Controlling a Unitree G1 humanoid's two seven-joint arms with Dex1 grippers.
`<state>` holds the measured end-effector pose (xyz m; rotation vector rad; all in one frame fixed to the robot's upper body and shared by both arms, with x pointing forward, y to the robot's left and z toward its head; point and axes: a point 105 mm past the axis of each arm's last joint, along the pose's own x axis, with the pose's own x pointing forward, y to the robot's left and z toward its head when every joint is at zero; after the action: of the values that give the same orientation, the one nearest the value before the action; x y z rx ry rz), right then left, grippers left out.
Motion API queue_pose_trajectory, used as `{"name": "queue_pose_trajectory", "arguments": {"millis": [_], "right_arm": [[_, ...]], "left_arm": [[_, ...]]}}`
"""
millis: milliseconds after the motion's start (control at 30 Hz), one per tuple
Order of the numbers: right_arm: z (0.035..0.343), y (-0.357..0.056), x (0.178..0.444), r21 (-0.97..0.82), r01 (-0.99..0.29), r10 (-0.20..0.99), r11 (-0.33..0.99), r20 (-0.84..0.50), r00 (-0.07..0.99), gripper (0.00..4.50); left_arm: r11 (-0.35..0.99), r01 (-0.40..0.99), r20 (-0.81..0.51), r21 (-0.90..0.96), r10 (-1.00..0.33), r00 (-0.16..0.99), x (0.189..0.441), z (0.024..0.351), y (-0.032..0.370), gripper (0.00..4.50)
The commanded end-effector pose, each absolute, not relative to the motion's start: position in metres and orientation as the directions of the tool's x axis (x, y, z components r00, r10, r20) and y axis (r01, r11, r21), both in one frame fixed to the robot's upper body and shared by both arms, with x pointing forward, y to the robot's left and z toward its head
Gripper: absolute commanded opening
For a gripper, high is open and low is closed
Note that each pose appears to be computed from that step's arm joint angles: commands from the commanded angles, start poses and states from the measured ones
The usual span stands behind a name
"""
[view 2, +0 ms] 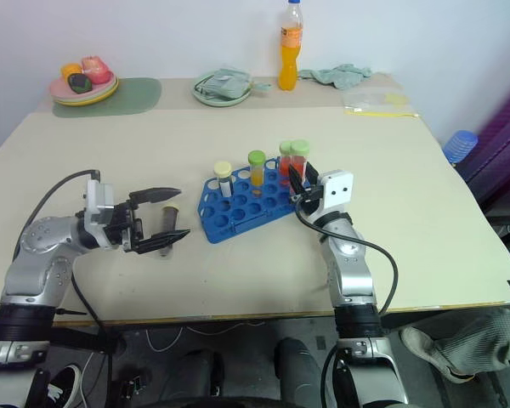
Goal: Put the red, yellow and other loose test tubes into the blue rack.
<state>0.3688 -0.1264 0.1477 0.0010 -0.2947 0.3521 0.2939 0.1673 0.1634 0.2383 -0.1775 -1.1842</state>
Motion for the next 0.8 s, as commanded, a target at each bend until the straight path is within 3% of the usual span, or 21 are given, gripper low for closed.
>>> {"name": "queue_pose_trajectory", "arguments": {"millis": [33,533,633,800], "right_arm": [[0.1526,-0.1302,0.3694,-0.062,-0.324,0.327,0.944,0.308,0.893,0.81],[0.1461,-0.1224,0.377,-0.061,-0.334,0.336,0.941,0.301,0.892,0.81],[0.1452,-0.1221,0.3734,0.008,-0.385,0.363,0.923,0.309,0.879,0.81],[0.1504,-0.1269,0.3708,-0.006,-0.388,0.369,0.922,0.323,0.872,3.22]], "left_arm": [[0.351,0.879,0.034,0.322,-0.933,0.359,0.2915,0.1795,0.1647,4.5],[0.354,0.877,0.032,0.324,-0.931,0.364,0.293,0.1882,0.1599,4.5],[0.358,0.877,0.034,0.321,-0.93,0.367,0.2917,0.1884,0.1583,4.5],[0.362,0.876,0.041,0.318,-0.928,0.369,0.2912,0.1887,0.1562,4.5]]}}
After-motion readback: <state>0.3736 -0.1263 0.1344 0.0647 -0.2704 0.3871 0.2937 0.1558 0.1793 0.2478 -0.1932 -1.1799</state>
